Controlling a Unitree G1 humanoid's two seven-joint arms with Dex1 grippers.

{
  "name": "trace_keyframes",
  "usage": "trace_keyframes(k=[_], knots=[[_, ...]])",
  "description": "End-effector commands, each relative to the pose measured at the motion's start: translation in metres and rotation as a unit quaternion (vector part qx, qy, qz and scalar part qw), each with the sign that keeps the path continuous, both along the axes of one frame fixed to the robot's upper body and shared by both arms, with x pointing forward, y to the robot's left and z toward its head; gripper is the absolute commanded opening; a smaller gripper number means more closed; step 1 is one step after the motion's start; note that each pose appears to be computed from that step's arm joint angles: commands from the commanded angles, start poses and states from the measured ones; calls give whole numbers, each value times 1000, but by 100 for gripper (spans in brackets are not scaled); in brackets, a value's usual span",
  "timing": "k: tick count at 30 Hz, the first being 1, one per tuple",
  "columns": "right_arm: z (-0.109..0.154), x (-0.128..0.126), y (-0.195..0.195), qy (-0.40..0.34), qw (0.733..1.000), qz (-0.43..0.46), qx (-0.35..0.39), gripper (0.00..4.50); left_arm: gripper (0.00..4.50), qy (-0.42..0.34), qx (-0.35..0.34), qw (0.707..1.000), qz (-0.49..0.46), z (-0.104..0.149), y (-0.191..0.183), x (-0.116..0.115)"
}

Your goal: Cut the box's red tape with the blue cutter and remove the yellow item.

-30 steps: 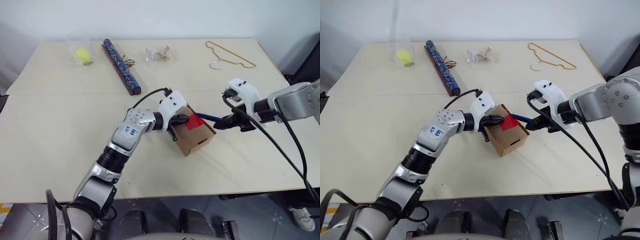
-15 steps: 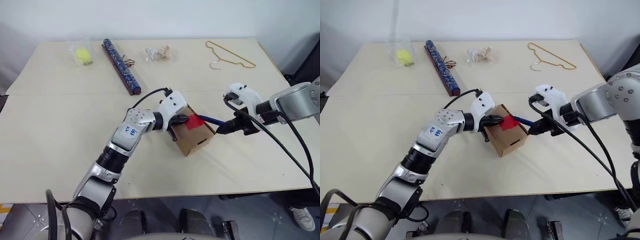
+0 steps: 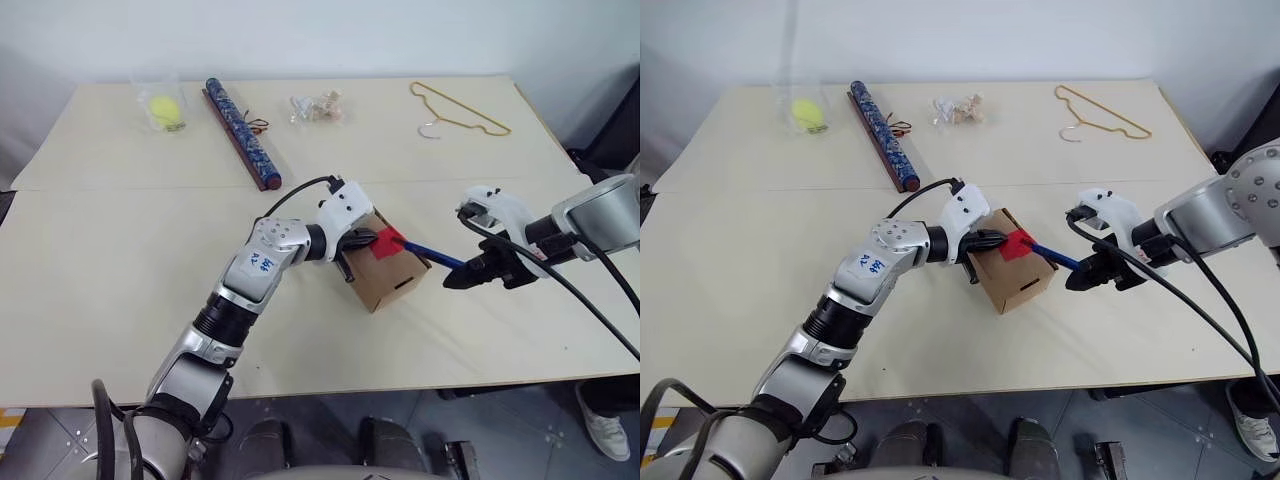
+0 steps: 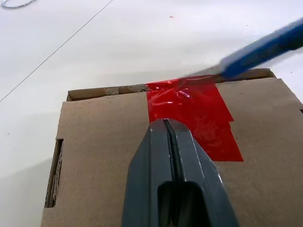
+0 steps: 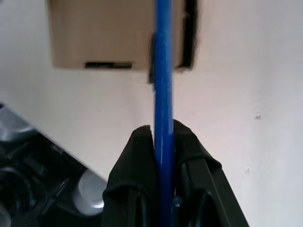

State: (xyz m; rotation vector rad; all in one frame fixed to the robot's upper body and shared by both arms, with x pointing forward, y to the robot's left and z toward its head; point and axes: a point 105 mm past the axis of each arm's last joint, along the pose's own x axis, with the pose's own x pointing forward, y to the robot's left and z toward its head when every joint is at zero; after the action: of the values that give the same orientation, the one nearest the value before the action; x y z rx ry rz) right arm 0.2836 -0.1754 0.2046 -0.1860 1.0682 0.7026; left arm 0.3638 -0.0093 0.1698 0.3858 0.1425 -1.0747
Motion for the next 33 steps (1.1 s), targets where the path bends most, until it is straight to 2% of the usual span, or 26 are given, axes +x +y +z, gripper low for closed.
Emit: trace_keyframes(k=[1, 7, 14, 17, 24, 33], knots=[[3, -6, -1, 7, 1000, 6, -3, 17, 0, 43, 25, 999, 19, -29, 5, 1], [5, 0, -4, -5, 1000, -6, -9, 17, 0, 43, 22, 999, 17, -29, 3, 0], [37, 11, 12, -58, 997, 13, 39, 17, 0, 42, 20, 999, 18, -28, 5, 0], [43, 18, 10, -74, 996, 3, 42, 17, 0, 41, 19, 999, 18, -27, 5, 0], [34, 31, 7, -86, 996, -14, 27, 17, 0, 38, 21, 999, 14, -25, 5, 0], [15, 32, 5, -76, 997, -9, 11, 17, 0, 37, 24, 999, 15, -24, 8, -1]])
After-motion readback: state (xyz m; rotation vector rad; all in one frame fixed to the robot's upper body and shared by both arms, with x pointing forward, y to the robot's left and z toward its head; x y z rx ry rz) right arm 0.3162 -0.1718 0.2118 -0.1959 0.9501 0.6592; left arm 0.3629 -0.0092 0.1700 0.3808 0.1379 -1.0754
